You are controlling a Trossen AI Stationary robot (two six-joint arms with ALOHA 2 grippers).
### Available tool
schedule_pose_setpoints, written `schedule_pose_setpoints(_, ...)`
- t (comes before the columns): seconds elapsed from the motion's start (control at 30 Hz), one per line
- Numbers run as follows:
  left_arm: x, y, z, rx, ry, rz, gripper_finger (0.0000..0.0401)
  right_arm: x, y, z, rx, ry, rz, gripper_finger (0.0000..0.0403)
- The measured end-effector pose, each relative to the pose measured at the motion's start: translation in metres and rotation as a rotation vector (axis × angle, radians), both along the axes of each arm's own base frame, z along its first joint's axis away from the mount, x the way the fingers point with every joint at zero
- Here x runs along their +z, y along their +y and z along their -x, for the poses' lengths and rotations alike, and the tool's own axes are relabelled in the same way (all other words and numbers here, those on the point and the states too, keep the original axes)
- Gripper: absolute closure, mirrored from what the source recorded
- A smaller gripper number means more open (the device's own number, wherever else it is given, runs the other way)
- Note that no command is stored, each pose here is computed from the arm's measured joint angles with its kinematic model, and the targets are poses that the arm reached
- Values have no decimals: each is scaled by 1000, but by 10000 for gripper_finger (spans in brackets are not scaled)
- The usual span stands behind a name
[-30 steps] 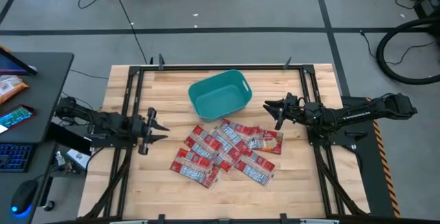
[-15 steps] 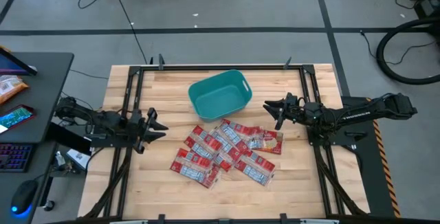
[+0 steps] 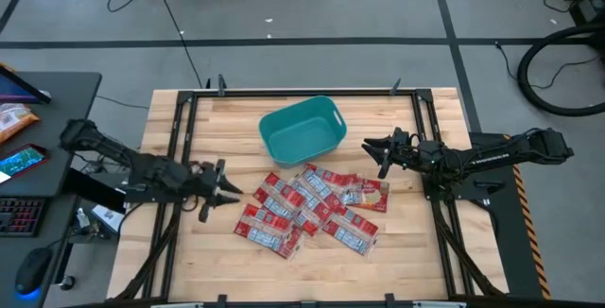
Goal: Sort popcorn bags into baskets
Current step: Put the red popcorn bag into the blue bin
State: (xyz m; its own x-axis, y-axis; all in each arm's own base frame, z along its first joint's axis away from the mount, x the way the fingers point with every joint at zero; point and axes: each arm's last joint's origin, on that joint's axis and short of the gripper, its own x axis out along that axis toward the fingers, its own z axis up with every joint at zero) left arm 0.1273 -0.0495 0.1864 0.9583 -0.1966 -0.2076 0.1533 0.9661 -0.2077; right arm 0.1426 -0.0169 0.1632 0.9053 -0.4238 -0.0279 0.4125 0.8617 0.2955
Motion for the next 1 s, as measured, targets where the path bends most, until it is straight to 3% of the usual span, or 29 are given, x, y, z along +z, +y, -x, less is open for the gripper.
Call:
schedule_pose_setpoints(0.2,-1,-20,-14,11,132,-78,244,0,0,0,0,0,0,288)
schedule_pose_setpoints(0.57,-21,-54,-38,4,498,-410,232,0,0,0,-1,0,0,288)
schedule_pose_setpoints(0.87,-17,-67,-68,88,525,-612,231,0,0,0,0,0,0,288)
schedule_pose_setpoints(1.0,-15,-72,-90,110,546,-611,231,0,0,0,0,0,0,288)
